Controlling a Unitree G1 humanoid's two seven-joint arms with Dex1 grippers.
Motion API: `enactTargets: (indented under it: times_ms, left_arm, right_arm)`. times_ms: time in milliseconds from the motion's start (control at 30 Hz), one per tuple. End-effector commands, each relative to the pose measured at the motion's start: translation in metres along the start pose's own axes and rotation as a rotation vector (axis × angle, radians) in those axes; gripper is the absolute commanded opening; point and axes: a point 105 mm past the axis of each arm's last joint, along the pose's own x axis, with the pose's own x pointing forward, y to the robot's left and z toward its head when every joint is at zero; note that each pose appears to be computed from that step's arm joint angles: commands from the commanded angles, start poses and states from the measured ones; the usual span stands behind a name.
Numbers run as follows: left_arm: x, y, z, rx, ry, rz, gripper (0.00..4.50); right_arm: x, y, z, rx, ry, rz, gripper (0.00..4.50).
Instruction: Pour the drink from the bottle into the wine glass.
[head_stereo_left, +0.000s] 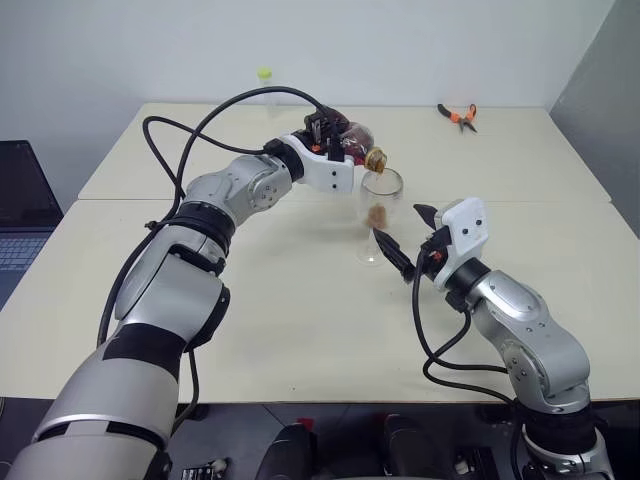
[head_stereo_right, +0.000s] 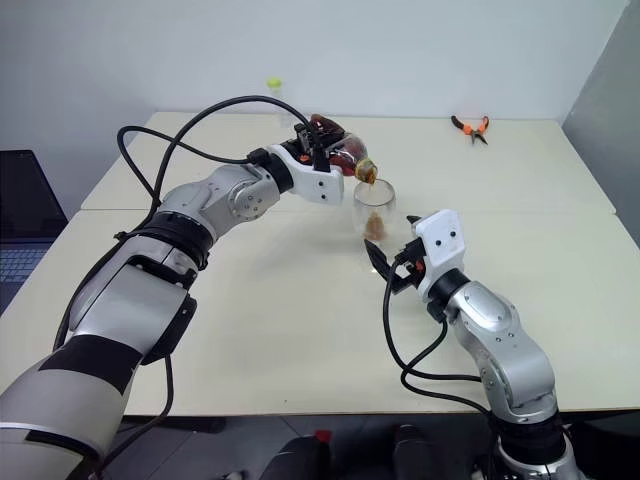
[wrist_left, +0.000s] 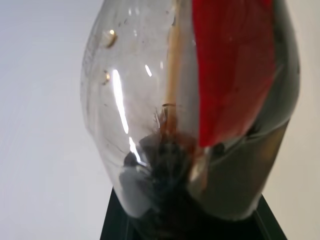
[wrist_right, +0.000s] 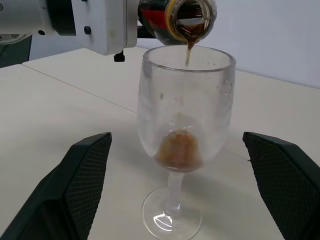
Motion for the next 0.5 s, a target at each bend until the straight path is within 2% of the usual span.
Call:
enactTargets:
  times_ms: [33, 500]
  left_arm:
    - [0.0027, 0.0293, 0.0014, 0.042, -0.018, 0.074, 0.69]
    - [0.0023, 0.0301, -0.0007, 0.064, -0.013, 0.068, 0.69]
  right_arm:
    - [-0.0017, 0.0017, 0.0099, -0.02, -0.042, 0.004, 4.5]
    - [-0.0017, 0.0028, 0.0089, -0.013, -0.04, 0.006, 4.5]
